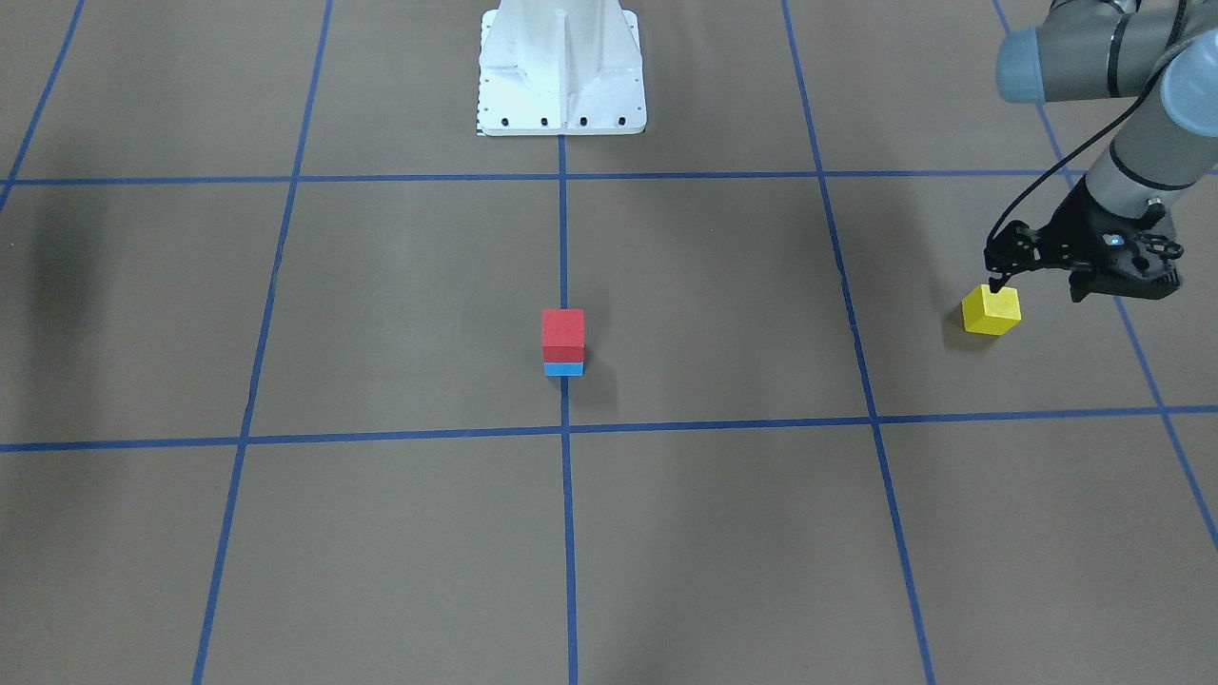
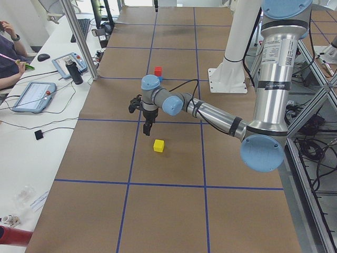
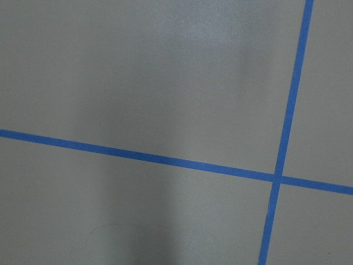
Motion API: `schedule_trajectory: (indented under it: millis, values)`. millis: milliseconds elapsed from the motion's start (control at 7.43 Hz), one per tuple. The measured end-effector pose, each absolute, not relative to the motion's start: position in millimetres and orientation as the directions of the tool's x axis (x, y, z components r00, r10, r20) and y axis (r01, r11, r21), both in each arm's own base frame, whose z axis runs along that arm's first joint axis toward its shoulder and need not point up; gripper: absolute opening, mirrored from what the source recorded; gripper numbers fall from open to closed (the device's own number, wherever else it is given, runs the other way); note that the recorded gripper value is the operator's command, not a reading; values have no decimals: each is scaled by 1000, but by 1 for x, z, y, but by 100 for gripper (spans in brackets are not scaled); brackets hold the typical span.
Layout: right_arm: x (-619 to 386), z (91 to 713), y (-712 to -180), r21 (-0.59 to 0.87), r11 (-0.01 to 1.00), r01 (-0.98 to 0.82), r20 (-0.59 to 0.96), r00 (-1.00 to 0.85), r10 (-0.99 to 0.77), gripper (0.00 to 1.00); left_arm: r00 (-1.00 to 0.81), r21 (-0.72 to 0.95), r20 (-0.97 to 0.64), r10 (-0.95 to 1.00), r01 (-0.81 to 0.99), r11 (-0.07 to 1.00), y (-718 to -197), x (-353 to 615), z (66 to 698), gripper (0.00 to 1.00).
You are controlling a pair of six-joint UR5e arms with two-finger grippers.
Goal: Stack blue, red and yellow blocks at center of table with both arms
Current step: 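Lower the left gripper onto the yellow cube and close on it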
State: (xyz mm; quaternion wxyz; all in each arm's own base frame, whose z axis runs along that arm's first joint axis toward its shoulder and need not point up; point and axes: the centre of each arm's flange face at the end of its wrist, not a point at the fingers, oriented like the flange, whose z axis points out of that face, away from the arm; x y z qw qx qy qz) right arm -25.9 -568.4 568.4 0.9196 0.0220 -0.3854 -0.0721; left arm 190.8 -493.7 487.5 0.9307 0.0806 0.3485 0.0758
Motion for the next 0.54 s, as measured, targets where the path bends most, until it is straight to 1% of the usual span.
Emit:
schedule_trajectory:
  millis: [269,538]
  values:
    - [-26,565,-570,100,988,114,706,692,-151,99,729,191,-670,139,-12,981,-501,198,531,100]
    - [-27,563,-573,105,988,114,706,691,-155,99,718,192,-685,124,14,981,-505,203,554,100]
